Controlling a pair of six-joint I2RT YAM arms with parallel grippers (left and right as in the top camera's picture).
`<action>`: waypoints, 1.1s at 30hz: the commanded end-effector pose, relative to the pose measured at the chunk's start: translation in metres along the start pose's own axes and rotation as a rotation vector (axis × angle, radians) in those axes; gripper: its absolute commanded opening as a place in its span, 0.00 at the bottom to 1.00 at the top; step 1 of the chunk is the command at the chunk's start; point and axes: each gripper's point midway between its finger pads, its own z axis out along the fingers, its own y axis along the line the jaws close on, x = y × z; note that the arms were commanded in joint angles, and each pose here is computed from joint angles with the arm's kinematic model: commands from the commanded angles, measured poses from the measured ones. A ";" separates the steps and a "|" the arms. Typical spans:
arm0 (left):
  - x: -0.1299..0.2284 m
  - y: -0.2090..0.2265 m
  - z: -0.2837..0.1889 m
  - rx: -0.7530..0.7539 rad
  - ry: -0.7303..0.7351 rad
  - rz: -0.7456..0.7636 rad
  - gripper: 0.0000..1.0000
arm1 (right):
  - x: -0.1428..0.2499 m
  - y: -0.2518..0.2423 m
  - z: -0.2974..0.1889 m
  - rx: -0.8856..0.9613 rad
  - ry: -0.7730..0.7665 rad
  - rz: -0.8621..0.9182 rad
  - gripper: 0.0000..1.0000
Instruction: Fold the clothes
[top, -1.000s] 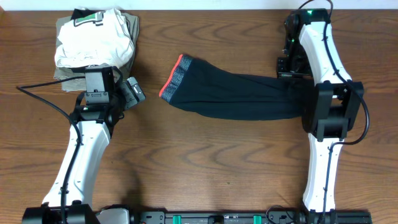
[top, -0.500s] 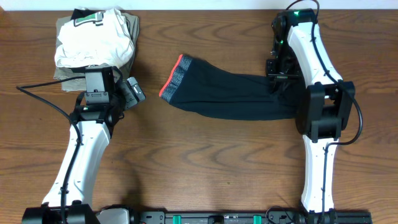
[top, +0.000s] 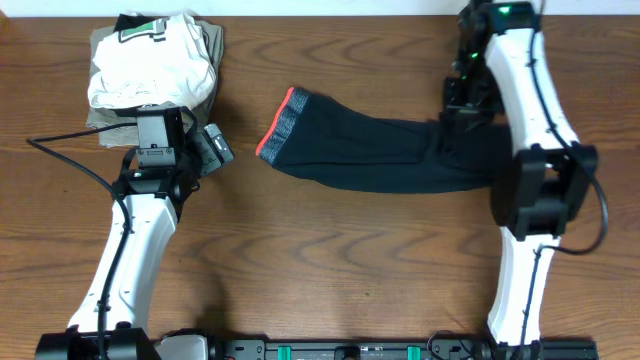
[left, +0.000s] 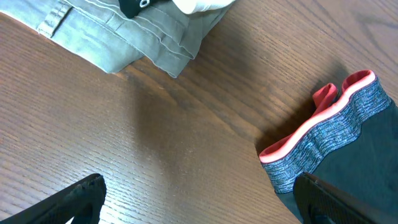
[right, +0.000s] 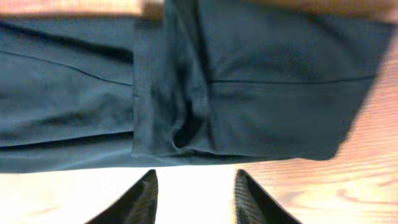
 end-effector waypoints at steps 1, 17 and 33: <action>0.002 0.003 0.000 -0.006 0.003 0.002 0.98 | -0.006 -0.016 -0.029 -0.026 -0.082 0.050 0.51; 0.001 0.003 0.000 -0.006 0.003 0.002 0.98 | -0.021 -0.009 0.013 -0.043 -0.064 0.029 0.13; 0.002 0.003 0.000 -0.006 0.003 0.002 0.98 | 0.006 0.028 0.099 -0.138 0.048 -0.018 0.23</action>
